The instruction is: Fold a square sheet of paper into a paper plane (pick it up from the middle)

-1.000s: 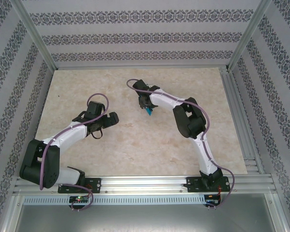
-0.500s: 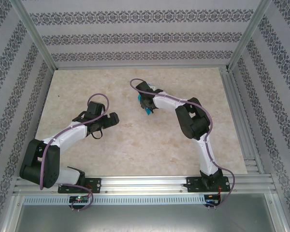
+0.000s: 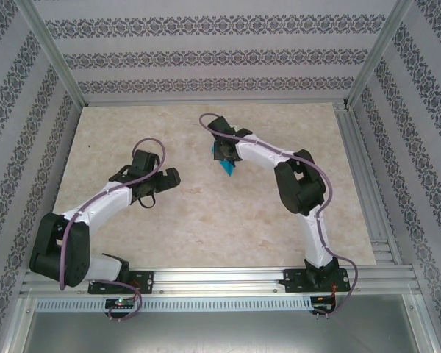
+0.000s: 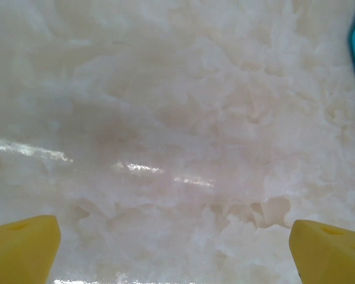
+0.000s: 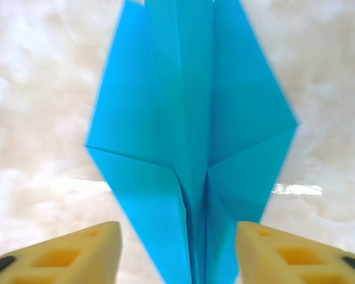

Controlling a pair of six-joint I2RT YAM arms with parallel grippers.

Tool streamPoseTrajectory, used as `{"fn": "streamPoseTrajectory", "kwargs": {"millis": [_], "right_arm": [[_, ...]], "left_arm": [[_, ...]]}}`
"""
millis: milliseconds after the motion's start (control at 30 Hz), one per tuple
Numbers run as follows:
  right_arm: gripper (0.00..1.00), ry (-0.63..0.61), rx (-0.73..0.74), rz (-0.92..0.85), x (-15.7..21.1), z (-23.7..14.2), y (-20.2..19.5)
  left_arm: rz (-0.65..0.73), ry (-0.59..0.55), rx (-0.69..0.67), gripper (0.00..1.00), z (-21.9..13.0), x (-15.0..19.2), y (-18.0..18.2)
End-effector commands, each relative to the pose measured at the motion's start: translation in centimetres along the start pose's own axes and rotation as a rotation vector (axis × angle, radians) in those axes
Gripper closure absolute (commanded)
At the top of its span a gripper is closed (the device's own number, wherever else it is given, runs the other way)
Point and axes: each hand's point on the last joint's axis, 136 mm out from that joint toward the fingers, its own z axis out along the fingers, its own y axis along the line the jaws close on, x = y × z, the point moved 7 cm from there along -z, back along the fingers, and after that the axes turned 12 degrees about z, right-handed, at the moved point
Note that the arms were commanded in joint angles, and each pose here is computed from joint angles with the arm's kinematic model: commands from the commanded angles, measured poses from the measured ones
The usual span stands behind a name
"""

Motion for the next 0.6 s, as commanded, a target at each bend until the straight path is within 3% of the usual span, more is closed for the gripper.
{"fn": "streamPoseTrajectory", "kwargs": {"millis": [0, 300, 433, 567], "right_arm": [[0.36, -0.160, -0.067, 0.025, -3.9, -6.9, 0.2], [0.02, -0.509, -0.031, 0.021, -5.5, -17.0, -5.6], [0.02, -0.670, 0.088, 0.034, -4.7, -20.3, -10.7], [0.02, -0.765, 0.171, 0.126, -3.6, -21.7, -16.8]], "left_arm": [[0.025, -0.065, -0.047, 0.00, -2.1, -1.8, 0.2], [0.068, -0.284, -0.183, 0.00, -6.7, -5.7, 1.3], [0.101, -0.450, -0.241, 0.00, -8.5, -6.7, 2.4], [0.097, -0.536, -0.346, 0.00, -9.2, -6.6, 4.2]]}}
